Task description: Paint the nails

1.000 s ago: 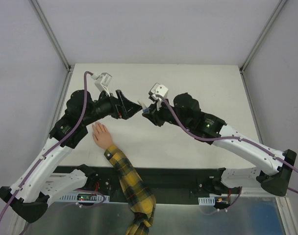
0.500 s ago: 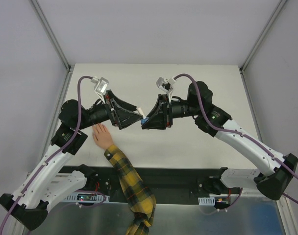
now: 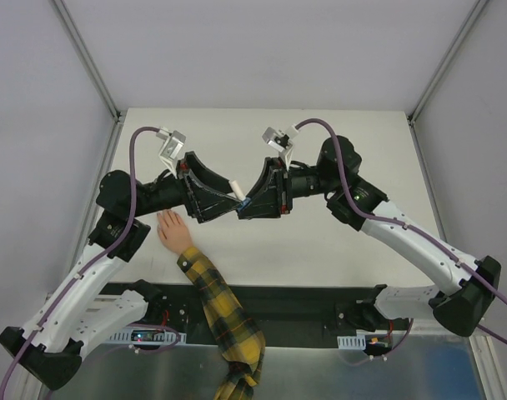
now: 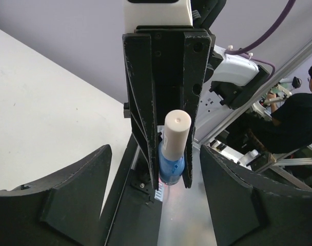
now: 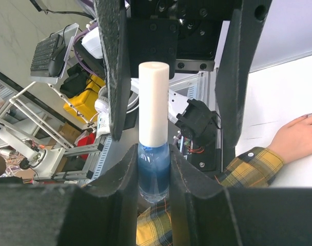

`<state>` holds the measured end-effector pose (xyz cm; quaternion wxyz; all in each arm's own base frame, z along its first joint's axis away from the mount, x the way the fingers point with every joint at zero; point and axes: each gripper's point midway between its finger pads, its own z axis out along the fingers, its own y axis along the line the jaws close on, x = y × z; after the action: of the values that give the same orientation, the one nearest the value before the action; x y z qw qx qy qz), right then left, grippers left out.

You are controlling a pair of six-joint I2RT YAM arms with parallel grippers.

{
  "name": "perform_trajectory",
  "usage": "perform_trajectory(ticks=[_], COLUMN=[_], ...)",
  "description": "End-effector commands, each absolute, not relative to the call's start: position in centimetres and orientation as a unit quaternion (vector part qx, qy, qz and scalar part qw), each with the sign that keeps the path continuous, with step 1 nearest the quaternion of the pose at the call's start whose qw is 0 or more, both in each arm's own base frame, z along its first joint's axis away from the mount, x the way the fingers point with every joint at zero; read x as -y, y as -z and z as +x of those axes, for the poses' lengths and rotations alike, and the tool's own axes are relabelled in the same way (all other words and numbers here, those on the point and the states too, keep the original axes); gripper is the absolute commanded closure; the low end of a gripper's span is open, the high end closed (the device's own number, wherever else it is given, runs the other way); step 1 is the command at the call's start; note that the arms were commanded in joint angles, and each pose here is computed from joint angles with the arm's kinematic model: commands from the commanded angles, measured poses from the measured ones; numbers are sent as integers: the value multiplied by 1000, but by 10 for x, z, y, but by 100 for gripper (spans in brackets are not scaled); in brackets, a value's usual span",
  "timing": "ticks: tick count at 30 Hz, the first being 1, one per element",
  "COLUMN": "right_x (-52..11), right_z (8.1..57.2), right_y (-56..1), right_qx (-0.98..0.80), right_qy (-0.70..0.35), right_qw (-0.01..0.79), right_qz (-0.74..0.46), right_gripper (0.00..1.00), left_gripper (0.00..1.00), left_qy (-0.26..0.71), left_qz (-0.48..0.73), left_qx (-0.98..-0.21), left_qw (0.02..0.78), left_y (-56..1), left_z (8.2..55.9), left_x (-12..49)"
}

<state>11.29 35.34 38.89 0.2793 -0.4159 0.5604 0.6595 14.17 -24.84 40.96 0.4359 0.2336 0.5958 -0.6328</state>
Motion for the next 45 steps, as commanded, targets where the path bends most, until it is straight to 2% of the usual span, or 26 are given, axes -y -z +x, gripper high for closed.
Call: perform_trajectory(ticks=[1,7,10,12,13,14,16,17,18,19,21,22,26,32,34,35,37,38,41,45], right_x=[-358,-360,-362,-363,-364,-362,-367,-358,-353,-337,-307,-304,-320,-349,-355,-357,-356,-356,-352,-347], right_z=[117,120,122,127,129,130,147,149,181,199,215,217,215,194,180,175,164,156,141,126], right_y=[-398,-395,-393,-390,-389,-382,-377,-359,-357,-353,-353,-360,-366,-361,-368,-364,-373,-371,-379,-384], right_qx=[-541,-542,-545,-552,-554,-571,-592,-637,-692,-709,-727,-723,-713,-685,-667,-661,-637,-625,-592,-565], right_qy=[-670,-667,-665,-659,-654,-640,-567,-514,-392,-279,-94,-71,-76,-225,-299,-334,-374,-399,-458,-520], right_qw=[291,295,297,306,314,316,398,405,499,556,626,638,637,595,575,555,550,533,504,465], right_qz=[-417,-417,-415,-409,-409,-405,-412,-408,-345,-333,-268,-256,-283,-356,-366,-379,-390,-408,-431,-442], right_gripper=[100,100,100,99,100,99,100,99,100,100,99,100,100,99,100,100,100,100,100,100], left_gripper=[36,48,66,89,97,100,100,100,100,100,100,100,100,100,93,78,66,51,33,26], left_qy=[639,624,619,617,612,603,582,569,559,551,531,526,507,515,517,517,518,517,519,531], left_qz=[261,249,240,233,220,211,170,151,132,111,67,55,35,59,72,73,87,90,105,130], left_qx=[-576,-585,-591,-596,-601,-613,-629,-641,-648,-654,-663,-666,-686,-685,-681,-680,-676,-676,-669,-648], left_qw=[437,455,458,458,465,464,488,493,501,506,522,527,521,512,514,515,517,517,521,530], left_y=[-424,-427,-425,-424,-426,-421,-420,-416,-415,-413,-410,-408,-396,-397,-399,-399,-400,-400,-404,-414], left_z=[133,139,143,147,152,156,172,177,182,187,199,201,209,202,198,197,193,192,186,175], left_x=[248,244,244,245,244,243,237,233,229,226,218,216,218,223,223,223,223,223,223,222])
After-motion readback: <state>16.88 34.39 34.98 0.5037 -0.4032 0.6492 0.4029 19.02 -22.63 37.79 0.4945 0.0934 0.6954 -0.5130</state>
